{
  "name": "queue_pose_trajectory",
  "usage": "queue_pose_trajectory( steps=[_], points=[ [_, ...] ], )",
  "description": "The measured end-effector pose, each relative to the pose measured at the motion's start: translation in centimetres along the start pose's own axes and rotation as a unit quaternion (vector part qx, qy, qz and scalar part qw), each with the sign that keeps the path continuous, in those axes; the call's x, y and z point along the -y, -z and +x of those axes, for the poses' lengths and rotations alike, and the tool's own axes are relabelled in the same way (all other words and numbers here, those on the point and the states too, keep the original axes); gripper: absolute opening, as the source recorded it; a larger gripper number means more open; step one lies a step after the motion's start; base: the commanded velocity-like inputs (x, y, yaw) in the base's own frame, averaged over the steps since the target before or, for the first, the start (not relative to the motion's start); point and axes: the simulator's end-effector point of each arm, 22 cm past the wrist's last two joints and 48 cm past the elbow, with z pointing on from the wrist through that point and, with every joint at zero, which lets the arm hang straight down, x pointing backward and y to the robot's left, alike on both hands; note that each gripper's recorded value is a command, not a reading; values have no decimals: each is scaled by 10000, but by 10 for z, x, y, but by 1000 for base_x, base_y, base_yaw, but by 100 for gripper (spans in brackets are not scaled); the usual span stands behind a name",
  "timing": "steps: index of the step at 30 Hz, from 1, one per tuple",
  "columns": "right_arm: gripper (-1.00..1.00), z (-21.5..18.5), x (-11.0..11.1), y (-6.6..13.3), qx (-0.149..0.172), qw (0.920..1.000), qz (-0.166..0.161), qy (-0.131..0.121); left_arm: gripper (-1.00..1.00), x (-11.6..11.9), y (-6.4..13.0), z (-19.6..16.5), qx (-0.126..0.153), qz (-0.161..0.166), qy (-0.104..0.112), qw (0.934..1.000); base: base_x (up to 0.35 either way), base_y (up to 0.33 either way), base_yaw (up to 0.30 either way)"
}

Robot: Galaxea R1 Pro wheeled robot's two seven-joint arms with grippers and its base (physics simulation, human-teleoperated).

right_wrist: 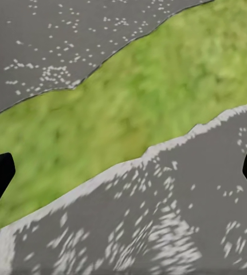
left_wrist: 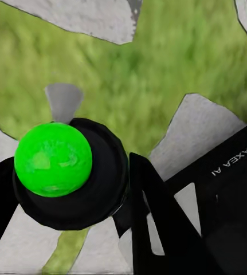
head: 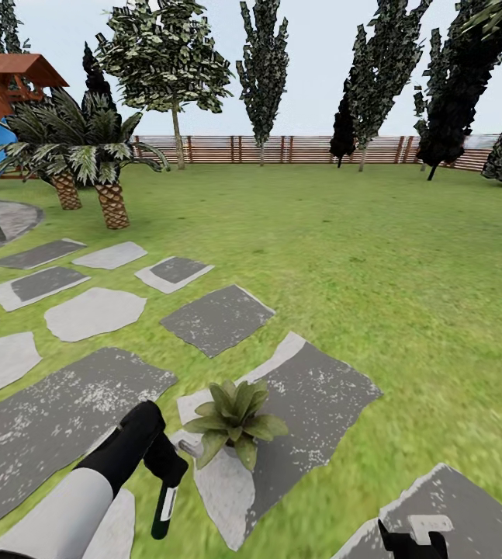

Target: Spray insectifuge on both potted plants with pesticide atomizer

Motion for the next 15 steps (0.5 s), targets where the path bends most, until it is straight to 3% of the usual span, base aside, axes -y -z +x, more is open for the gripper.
queue_pose_trajectory(
  steps=[3,11,15],
  points=[
    [100,0,1,0,0,10000,3,2,-100,6,-3,6,-105,114,-62,9999,0,0,0],
    [100,0,1,0,-1,10000,2,6,-100,-3,-6,20,-360,-126,-197,9991,6,0,0],
    [100,0,1,0,2,10000,7,9,-100,-4,-4,18,-345,-147,-190,9991,219,0,0]
  ],
)
